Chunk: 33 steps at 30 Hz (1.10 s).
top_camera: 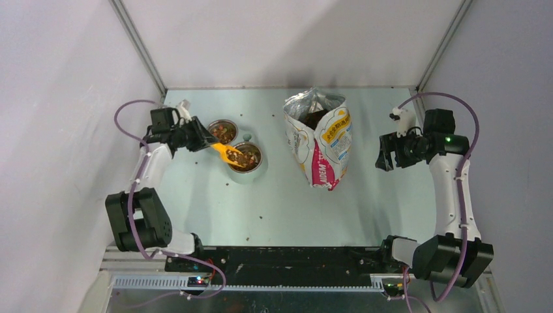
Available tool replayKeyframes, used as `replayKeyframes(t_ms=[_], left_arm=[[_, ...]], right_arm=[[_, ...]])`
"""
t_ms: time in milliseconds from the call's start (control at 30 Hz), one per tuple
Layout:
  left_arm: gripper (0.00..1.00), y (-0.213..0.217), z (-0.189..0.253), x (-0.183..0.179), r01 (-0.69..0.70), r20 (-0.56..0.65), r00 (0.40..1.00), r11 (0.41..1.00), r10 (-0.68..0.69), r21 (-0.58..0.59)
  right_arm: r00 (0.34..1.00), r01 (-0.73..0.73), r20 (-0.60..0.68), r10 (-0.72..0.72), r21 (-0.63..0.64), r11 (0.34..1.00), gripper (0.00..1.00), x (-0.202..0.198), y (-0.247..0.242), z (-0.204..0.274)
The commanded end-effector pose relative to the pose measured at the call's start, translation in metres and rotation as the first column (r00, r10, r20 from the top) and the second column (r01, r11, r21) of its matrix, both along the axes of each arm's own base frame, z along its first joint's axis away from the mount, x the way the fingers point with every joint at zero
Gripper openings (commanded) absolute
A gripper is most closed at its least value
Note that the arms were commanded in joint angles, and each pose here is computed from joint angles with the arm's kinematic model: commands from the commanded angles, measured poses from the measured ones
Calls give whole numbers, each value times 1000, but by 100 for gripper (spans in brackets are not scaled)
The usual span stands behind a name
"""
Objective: Serve the pet food
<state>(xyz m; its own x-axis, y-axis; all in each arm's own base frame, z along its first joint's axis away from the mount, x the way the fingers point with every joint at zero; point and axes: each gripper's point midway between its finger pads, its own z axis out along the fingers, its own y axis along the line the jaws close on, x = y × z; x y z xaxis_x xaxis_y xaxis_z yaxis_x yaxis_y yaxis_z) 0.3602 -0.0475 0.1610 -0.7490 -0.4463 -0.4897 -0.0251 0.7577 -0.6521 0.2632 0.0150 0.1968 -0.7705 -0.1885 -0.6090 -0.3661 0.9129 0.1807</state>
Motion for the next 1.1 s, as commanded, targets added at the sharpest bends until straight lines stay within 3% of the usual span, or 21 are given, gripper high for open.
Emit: replayKeyframes(t_ms=[0, 333, 733, 1067], left_arm=[[0, -12, 8, 10, 93, 50, 993, 976, -105, 196], [0, -59, 26, 18, 243, 79, 956, 916, -282, 318], [0, -58, 51, 11, 304, 109, 906, 808, -409, 504], [0, -61, 100, 19, 269, 218, 872, 801, -438, 535]], right_arm=[[999, 2, 45, -2, 3, 1000, 76, -2, 2, 6], [999, 15, 51, -15, 2, 1000, 76, -5, -1, 6], [999, 13, 38, -13, 9, 1000, 76, -3, 0, 2], [1000, -5, 22, 5, 7, 1000, 76, -1, 3, -2]])
